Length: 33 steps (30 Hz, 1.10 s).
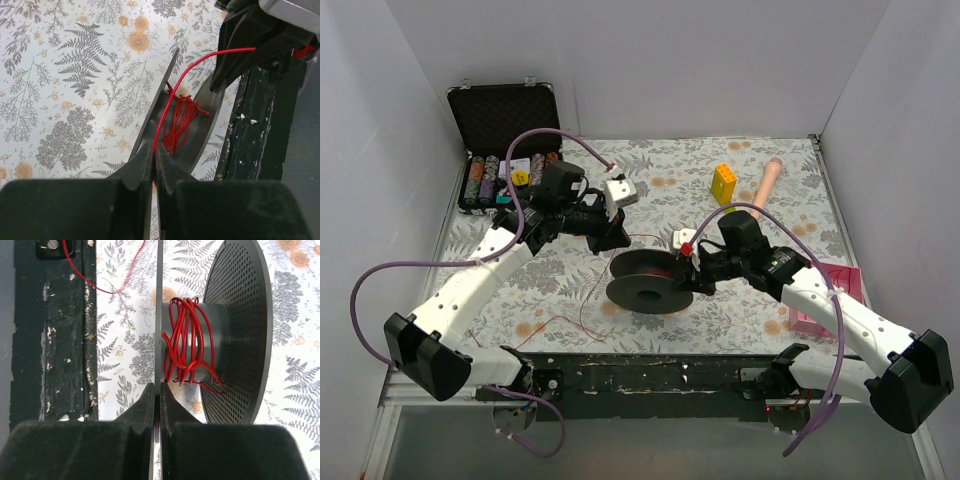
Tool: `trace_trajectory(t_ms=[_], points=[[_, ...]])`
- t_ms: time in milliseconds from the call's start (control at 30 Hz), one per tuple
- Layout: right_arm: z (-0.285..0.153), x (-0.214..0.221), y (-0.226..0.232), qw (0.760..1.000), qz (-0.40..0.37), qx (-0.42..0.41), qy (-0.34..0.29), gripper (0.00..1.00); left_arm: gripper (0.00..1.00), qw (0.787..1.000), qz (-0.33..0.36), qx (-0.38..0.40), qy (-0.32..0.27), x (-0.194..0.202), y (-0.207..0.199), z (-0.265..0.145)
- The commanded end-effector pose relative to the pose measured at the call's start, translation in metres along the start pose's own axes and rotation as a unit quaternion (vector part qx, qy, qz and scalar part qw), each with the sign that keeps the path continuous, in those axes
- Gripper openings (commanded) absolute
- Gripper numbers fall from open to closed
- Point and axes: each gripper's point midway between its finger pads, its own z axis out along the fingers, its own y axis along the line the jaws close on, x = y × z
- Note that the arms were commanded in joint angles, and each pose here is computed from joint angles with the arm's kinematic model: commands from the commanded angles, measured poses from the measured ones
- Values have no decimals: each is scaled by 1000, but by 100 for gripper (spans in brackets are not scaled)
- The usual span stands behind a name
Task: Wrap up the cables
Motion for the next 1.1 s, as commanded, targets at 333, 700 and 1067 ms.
trace_trajectory(t_ms=[333,700,1067], points=[[-13,-27,-9,998,-33,-17,-42,38,0,1000,8,26,8,13,-9,44],[-19,-42,-19,999,-33,1,-40,48,0,999,-14,24,33,34,-11,53],[-44,-70,-35,989,17,106,-96,52,0,999,-15,22,31,34,-12,57]])
